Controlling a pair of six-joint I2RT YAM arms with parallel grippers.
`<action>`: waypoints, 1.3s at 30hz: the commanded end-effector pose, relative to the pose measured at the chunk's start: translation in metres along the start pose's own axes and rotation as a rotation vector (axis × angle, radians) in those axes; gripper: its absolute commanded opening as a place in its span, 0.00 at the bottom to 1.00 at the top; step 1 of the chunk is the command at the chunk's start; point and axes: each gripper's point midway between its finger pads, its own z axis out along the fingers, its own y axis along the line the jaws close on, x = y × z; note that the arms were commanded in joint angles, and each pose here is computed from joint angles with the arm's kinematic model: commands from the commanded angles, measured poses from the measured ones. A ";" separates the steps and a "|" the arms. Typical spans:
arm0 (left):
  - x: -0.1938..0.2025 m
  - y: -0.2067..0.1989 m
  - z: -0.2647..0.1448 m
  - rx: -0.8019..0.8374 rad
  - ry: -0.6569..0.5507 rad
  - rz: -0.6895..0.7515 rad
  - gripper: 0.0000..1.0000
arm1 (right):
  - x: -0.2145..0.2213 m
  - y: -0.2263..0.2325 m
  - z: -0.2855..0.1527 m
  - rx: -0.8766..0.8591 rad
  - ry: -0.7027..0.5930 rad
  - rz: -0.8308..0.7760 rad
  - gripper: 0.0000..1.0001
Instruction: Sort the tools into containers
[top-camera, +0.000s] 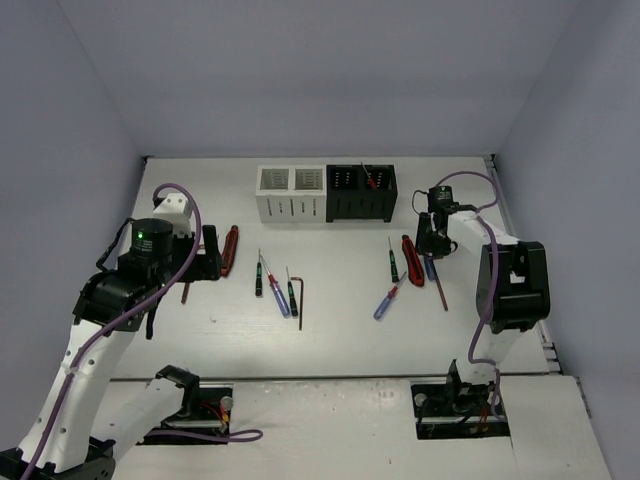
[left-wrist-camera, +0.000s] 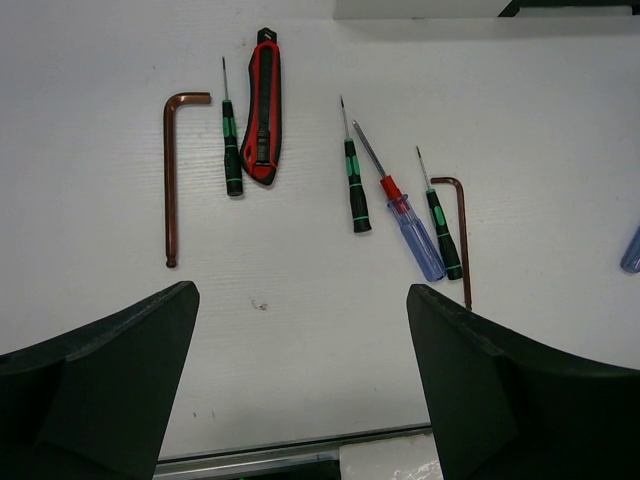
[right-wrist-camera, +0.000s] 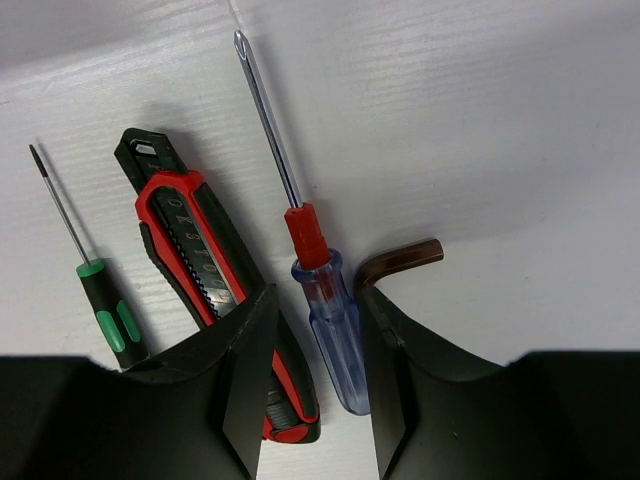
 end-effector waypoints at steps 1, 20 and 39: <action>-0.009 -0.004 -0.001 0.021 -0.037 0.011 0.82 | -0.005 -0.006 -0.003 0.022 -0.016 -0.013 0.35; 0.000 -0.004 0.000 0.028 -0.026 -0.005 0.82 | 0.018 -0.006 0.012 0.025 0.053 -0.053 0.29; -0.003 -0.003 -0.001 0.022 -0.034 -0.008 0.82 | -0.087 0.019 -0.106 -0.043 -0.380 -0.037 0.00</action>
